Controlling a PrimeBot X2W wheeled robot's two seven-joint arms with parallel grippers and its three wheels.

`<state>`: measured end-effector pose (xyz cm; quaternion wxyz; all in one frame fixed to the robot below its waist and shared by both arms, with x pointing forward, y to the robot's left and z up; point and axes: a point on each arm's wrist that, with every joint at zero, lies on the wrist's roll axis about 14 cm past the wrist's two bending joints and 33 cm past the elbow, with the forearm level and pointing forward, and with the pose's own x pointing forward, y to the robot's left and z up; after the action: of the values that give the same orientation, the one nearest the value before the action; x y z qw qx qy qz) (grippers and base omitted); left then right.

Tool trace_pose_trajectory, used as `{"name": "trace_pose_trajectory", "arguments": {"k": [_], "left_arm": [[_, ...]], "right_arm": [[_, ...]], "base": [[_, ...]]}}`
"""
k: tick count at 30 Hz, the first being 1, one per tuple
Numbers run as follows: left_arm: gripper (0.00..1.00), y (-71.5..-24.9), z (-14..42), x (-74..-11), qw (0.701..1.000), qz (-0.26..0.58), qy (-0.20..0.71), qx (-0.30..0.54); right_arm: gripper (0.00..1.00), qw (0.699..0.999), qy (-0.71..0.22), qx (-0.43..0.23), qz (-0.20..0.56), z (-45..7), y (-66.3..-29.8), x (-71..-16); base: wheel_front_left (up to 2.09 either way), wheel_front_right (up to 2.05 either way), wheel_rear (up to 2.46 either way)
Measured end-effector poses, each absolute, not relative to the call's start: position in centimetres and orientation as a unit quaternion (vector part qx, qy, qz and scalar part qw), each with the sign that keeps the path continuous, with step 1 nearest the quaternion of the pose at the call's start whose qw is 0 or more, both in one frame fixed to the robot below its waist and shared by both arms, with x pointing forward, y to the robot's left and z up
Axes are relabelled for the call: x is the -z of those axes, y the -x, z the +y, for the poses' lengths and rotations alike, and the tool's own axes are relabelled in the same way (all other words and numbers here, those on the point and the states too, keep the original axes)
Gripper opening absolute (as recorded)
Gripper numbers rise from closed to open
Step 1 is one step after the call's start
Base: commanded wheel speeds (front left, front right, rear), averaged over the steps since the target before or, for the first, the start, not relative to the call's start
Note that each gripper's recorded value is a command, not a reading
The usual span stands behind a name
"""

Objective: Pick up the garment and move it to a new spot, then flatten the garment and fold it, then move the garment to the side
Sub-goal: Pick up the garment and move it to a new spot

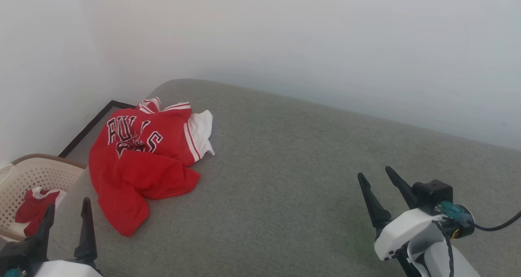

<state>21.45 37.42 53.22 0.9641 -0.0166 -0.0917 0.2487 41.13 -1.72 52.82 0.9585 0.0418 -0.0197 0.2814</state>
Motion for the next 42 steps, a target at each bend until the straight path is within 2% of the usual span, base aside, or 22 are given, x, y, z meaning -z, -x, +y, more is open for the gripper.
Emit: {"name": "trace_pose_trajectory", "arguments": {"k": [13, 21, 25, 34, 38, 42], "left_arm": [[1.0, -22.1, 37.8, -53.2, 0.965, -0.081, 0.02, -0.25], [1.0, -27.3, 38.6, -54.2, 0.976, -0.058, 0.008, -0.212], [1.0, -31.3, 39.1, -54.3, 0.98, -0.037, 0.012, -0.197], [1.0, -39.4, 39.7, -50.8, 0.982, 0.056, 0.026, -0.179], [1.0, -42.2, 39.9, -47.0, 0.974, 0.133, 0.041, -0.18], [1.0, -43.7, 39.7, -42.3, 0.952, 0.231, 0.071, -0.188]], "right_arm": [[1.0, 0.96, -0.042, -0.277, -0.016, -2.3, -41.6, -52.3], [1.0, 0.966, -0.035, -0.256, -0.012, -4.4, -43.1, -52.0], [1.0, 0.969, -0.03, -0.247, -0.012, -5.5, -44.8, -51.9], [1.0, 0.973, -0.019, -0.228, 0.016, -7.7, -47.7, -49.2], [1.0, 0.976, -0.014, -0.217, 0.032, -9.0, -49.0, -47.6], [1.0, 0.977, -0.011, -0.207, 0.044, -10.1, -50.0, -46.1]], "base": [[0.0, 0.0, 0.0], [0.0, 0.0, 0.0], [0.0, 0.0, 0.0], [0.0, 0.0, 0.0], [0.0, 0.0, 0.0], [0.0, 0.0, 0.0]]}}
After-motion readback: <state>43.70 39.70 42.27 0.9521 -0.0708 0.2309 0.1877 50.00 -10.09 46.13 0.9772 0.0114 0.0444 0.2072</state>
